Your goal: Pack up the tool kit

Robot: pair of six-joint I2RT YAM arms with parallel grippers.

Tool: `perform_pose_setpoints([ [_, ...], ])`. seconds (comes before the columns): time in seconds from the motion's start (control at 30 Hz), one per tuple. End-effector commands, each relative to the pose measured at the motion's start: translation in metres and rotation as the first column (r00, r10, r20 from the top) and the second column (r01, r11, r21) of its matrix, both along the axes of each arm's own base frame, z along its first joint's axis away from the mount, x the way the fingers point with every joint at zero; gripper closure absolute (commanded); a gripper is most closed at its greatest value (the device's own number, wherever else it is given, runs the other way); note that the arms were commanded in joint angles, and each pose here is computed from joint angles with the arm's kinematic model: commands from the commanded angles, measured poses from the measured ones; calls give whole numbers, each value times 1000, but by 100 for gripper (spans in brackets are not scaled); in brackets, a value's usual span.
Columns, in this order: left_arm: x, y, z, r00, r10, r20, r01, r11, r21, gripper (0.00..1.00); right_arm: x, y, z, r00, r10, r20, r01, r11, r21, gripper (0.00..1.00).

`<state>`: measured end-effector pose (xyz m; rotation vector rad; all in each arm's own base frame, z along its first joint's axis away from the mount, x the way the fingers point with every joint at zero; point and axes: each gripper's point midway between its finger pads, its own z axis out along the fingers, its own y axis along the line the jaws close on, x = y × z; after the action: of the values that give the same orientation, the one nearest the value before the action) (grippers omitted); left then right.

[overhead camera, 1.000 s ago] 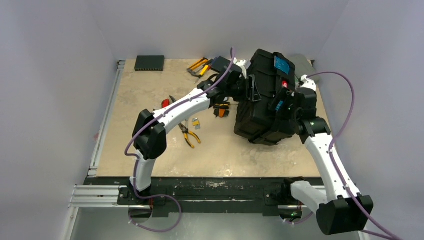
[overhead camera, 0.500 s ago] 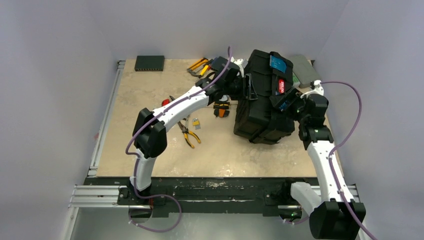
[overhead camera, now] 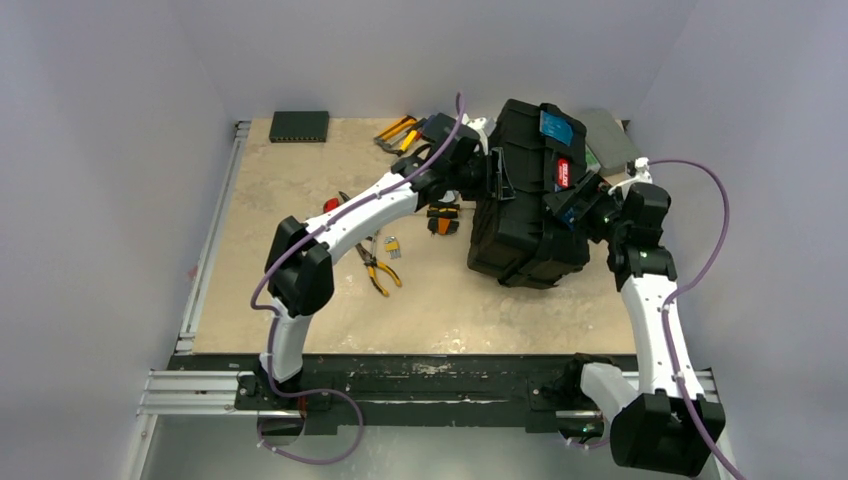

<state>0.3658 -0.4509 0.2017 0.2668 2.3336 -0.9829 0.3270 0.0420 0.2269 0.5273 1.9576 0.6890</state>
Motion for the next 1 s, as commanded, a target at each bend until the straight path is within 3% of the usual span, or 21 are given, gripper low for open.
perform_pose_setpoints([
  [0.0, -46, 69, -148, 971, 23, -238, 89, 888, 451, 48, -42, 13, -10, 971, 55, -234, -52, 998, 16, 12],
  [0.13, -42, 73, -124, 980, 20, -198, 71, 895, 441, 42, -38, -18, 18, 979, -58, -193, 27, 986, -163, 5],
  [0.27, -35, 80, -84, 991, 21, -133, 35, 912, 409, 28, -26, -41, 35, 975, -142, -173, 90, 956, -279, 3],
  [0.53, 8, 98, -7, 998, 53, -18, -46, 955, 292, 21, 32, -48, 47, 980, -117, -163, 64, 953, -297, 3],
  [0.97, 76, 53, 27, 994, 32, 104, -38, 998, 58, 21, 122, -25, 55, 995, -15, -94, -8, 970, -243, 1],
])
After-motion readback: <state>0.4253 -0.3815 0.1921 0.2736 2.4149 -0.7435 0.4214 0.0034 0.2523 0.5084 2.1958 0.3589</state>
